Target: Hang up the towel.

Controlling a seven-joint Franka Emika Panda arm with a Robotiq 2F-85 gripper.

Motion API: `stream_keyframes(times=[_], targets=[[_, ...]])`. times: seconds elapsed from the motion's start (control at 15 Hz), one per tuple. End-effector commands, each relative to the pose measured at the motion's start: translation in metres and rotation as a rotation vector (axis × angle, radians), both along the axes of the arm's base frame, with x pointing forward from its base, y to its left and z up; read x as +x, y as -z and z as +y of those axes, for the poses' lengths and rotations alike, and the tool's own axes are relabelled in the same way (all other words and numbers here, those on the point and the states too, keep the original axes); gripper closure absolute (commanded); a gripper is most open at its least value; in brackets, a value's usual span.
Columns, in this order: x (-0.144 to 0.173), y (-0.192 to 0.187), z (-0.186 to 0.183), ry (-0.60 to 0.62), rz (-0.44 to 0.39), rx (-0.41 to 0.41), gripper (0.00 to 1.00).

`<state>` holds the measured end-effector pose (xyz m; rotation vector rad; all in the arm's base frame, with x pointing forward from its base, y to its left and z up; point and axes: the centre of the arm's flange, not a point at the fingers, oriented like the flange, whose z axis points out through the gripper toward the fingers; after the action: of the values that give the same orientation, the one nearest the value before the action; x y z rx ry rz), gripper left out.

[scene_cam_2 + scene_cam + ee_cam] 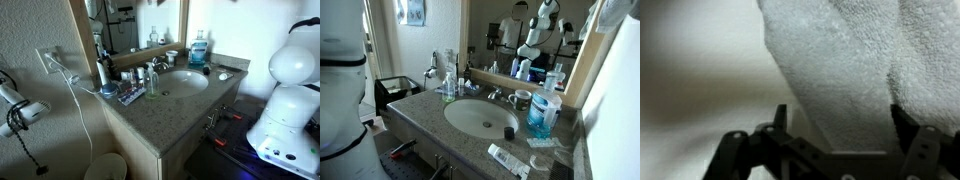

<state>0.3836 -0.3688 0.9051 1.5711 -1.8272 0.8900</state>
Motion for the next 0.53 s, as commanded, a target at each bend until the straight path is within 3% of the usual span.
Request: stream_keyframes(times=[0.0,0.47], targets=[[-0.0038,-0.0145,-0.0014,-0.048,-0.019,0.063,0.0],[-0.0056,-0.0159,-0.0004,-0.103,-0.073,0.127,0.0]])
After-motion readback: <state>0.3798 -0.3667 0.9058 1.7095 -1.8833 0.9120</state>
